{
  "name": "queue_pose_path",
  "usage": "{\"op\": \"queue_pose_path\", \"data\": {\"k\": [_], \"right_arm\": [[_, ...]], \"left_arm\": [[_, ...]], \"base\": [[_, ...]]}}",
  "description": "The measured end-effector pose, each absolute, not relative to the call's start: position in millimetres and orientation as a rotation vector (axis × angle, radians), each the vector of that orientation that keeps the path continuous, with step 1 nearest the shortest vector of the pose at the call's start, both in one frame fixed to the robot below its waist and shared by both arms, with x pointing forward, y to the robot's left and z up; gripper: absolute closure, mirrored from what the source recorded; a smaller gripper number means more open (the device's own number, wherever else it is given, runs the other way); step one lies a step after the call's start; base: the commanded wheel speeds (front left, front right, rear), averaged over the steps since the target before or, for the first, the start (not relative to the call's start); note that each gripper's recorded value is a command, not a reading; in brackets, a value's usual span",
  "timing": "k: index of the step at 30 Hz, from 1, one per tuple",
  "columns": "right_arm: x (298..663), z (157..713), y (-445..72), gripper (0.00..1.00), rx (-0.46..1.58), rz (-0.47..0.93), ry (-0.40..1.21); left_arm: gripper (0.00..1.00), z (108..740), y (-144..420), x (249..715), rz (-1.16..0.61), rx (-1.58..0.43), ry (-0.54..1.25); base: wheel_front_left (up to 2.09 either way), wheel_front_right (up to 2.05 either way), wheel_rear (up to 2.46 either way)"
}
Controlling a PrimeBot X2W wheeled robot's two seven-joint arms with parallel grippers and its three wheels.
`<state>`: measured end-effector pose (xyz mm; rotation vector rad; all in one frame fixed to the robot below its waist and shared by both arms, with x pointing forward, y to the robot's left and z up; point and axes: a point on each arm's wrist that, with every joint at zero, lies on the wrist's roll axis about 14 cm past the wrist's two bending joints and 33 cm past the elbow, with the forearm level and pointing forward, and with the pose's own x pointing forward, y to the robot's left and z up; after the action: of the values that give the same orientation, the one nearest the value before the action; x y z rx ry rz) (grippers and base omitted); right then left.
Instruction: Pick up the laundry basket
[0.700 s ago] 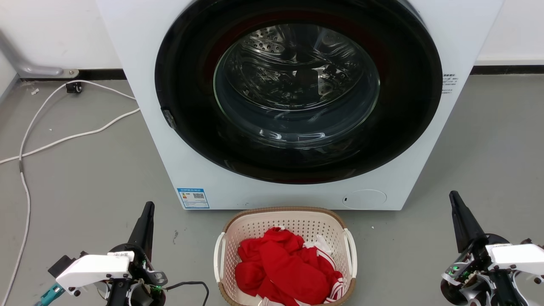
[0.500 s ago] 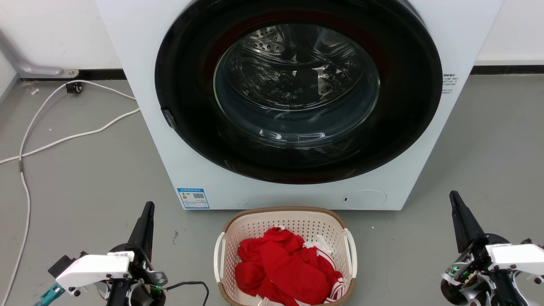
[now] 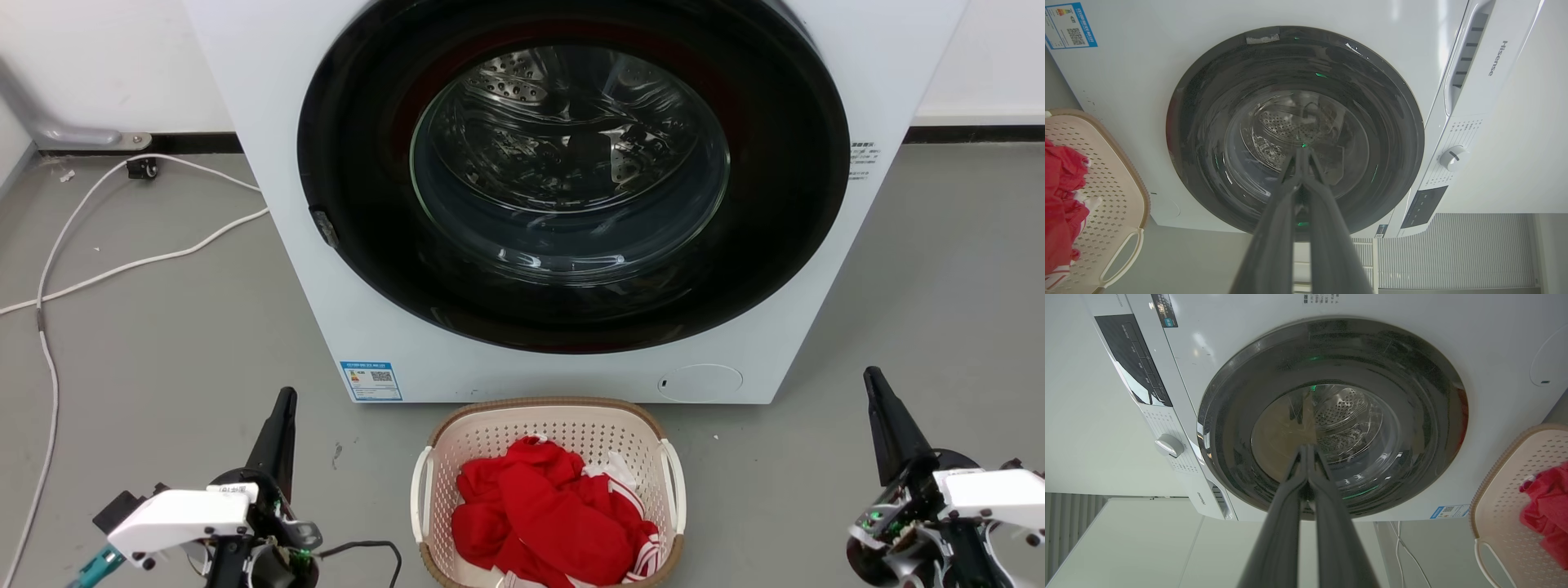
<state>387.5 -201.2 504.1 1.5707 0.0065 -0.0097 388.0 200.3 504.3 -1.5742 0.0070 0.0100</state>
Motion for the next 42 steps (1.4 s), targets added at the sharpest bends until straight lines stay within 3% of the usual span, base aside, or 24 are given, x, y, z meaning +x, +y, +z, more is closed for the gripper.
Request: {"op": "queue_pose_path", "data": {"k": [1, 17, 18, 42], "right_arm": [[386.9, 502.6, -201.1, 0.00, 1.571, -0.013, 0.010], [374.9, 497.0, -195.2, 0.00, 1.476, -0.038, 0.007], [375.8, 504.1, -196.0, 0.00, 1.383, -0.029, -0.015], [374.4, 525.3, -191.4, 0.00, 0.813, 0.014, -0.075]], "left_arm": [[0.00, 502.8, 200.2, 387.6, 0.014, -1.575, 0.010], [0.00, 507.2, 183.7, 385.2, -0.004, -1.503, 0.005], [0.00, 515.4, 182.6, 386.4, -0.019, -1.429, -0.020], [0.00, 542.7, 162.1, 388.5, -0.097, -0.903, -0.082]], "base": [[0.00, 0.00, 0.00], [0.00, 0.00, 0.00], [0.00, 0.00, 0.00], [0.00, 0.00, 0.00]]}}
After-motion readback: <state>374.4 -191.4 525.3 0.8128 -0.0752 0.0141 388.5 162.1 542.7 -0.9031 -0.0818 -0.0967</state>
